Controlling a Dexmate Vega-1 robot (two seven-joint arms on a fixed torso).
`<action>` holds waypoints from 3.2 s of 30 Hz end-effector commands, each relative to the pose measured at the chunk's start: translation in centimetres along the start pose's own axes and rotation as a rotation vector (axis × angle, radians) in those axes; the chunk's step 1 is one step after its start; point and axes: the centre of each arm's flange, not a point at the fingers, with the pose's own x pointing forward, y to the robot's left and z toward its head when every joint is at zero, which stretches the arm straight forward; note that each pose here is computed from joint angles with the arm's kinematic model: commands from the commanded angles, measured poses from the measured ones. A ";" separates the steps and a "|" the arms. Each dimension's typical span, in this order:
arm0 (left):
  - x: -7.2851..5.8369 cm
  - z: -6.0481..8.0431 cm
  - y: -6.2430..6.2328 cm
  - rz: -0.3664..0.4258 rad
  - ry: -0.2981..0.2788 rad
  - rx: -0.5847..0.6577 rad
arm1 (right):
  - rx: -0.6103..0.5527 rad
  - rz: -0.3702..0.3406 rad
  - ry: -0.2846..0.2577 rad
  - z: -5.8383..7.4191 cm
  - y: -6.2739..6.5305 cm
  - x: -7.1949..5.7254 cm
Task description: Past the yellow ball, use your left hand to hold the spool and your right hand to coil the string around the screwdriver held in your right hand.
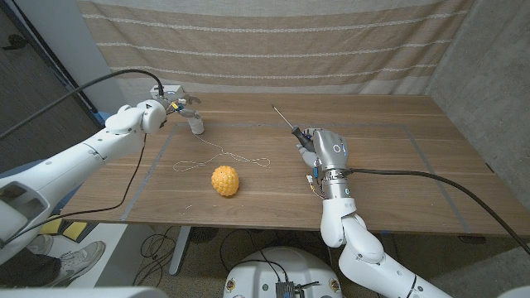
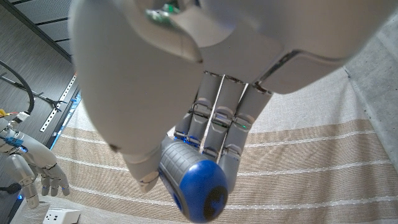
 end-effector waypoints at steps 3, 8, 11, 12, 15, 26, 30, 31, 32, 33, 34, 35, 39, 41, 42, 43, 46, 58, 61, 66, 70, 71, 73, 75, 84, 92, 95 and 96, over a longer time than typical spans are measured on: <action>1.6 0.4 -1.4 -0.084 0.019 0.044 | 0.002 0.017 0.002 -0.1 0.2 0.5; 2.1 0.6 -1.8 -0.112 0.016 0.061 | 0.003 0.020 0.002 -0.1 0.4 0.7; 2.4 0.8 -2.1 -0.112 0.018 0.065 | 0.002 0.021 0.004 -0.2 0.4 0.7; 2.5 0.9 -2.2 -0.112 0.018 0.064 | 0.003 0.023 0.005 -0.2 0.4 0.8; 2.8 1.2 -2.4 -0.098 0.000 0.076 | 0.000 0.027 0.007 -0.3 0.4 0.8; 3.1 2.3 -2.8 0.042 -0.011 0.106 | -0.007 0.027 0.016 -0.5 0.3 0.7; 2.7 2.4 -2.4 0.106 -0.010 0.109 | -0.005 0.028 0.016 -0.6 0.4 0.7; 2.6 2.3 -2.3 0.119 -0.018 0.108 | -0.003 0.027 0.016 -0.6 0.4 0.7; 2.5 2.3 -2.2 0.128 -0.024 0.106 | -0.002 0.029 0.014 -0.6 0.4 0.7; 2.4 2.2 -2.1 0.136 -0.026 0.101 | -0.002 0.027 0.013 -0.6 0.5 0.7; 2.3 2.1 -2.0 0.143 -0.035 0.097 | 0.000 0.027 0.010 -0.7 0.5 0.7; 2.2 2.0 -1.9 0.155 -0.034 0.086 | 0.002 0.025 0.010 -0.7 0.5 0.8; 1.1 1.5 -1.0 0.234 -0.067 0.005 | 0.010 0.023 0.002 -0.7 0.5 0.8; 0.5 1.2 -0.6 0.288 -0.085 -0.057 | 0.013 0.019 -0.005 -0.8 0.4 0.9; 0.1 1.0 -0.3 0.315 -0.093 -0.086 | 0.014 0.018 -0.007 -0.8 0.4 0.9; -0.2 0.8 -0.1 0.347 -0.102 -0.121 | 0.015 0.018 -0.008 -0.8 0.4 0.9; -1.2 0.3 0.5 0.429 -0.140 -0.238 | 0.025 0.012 -0.013 -0.8 0.3 0.9; -3.2 -0.4 1.7 0.578 -0.294 -0.680 | 0.073 0.000 -0.035 -1.0 0.8 1.6; -3.5 -0.2 2.0 0.574 -0.336 -0.735 | 0.078 -0.007 -0.039 -1.1 1.0 1.9; -4.1 0.1 2.5 0.577 -0.418 -0.859 | 0.081 -0.033 -0.050 -1.0 1.3 2.3; -4.5 0.4 3.4 0.547 -0.488 -0.910 | 0.071 -0.043 -0.075 -0.9 1.8 2.8; -4.6 0.5 3.6 0.543 -0.503 -0.917 | 0.069 -0.039 -0.079 -0.9 1.9 2.9; -4.9 0.6 4.0 0.539 -0.514 -0.903 | 0.064 -0.040 -0.088 -1.0 2.2 3.2; -5.0 0.8 4.2 0.535 -0.523 -0.892 | 0.060 -0.040 -0.092 -1.1 2.5 3.6; -5.1 1.9 6.0 0.450 -0.623 -0.872 | 0.030 -0.038 -0.145 -1.1 3.6 5.6; -5.4 3.0 7.6 0.379 -0.733 -0.871 | -0.010 -0.027 -0.168 -1.5 4.2 7.4; -5.7 3.1 8.1 0.357 -0.765 -0.890 | -0.027 -0.021 -0.169 -1.8 4.6 7.9; -5.9 3.1 8.3 0.350 -0.770 -0.901 | -0.034 -0.019 -0.170 -1.9 4.7 8.1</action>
